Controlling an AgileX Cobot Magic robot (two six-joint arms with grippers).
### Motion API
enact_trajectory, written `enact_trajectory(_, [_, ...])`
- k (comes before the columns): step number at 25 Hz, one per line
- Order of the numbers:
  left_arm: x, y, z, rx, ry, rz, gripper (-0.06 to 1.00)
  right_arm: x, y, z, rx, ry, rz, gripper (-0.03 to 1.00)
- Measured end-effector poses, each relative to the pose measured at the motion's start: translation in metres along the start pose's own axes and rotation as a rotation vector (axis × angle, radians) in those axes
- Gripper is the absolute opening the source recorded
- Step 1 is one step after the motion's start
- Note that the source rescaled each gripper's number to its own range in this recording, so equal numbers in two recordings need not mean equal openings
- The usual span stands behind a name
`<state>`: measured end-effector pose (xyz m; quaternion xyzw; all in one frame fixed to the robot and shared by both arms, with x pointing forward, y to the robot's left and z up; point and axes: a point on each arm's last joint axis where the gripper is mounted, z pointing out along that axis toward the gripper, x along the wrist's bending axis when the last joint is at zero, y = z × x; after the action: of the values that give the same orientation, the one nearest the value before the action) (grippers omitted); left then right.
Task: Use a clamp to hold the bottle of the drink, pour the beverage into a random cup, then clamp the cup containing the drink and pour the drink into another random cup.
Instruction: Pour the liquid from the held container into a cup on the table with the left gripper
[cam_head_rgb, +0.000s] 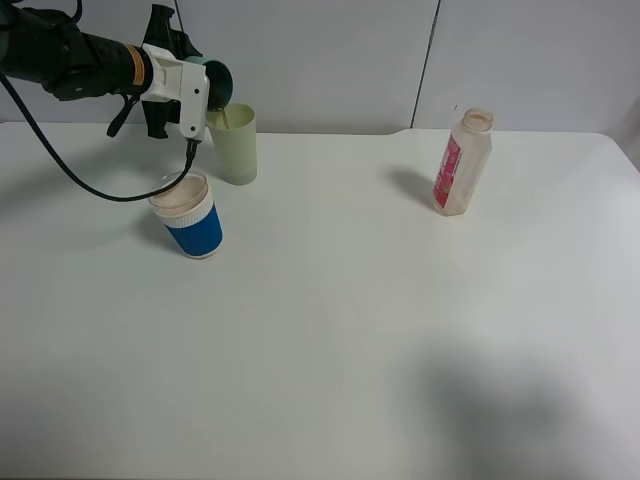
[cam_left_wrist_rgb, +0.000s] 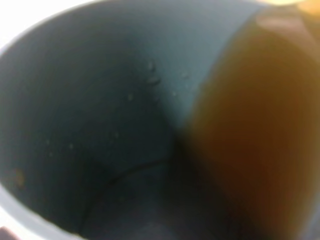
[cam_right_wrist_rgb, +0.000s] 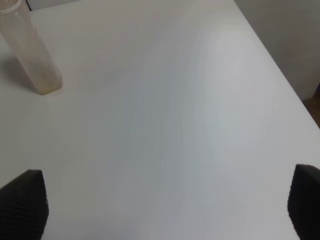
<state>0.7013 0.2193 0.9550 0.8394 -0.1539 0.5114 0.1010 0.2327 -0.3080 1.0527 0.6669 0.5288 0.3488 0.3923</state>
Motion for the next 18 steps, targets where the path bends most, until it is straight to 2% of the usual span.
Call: enact_trajectory(18, [0.0000,0.0000,0.0000,0.000,0.000,0.003,0.01,0.0000,0.0000,0.0000,0.000,0.000,0.000,0.97])
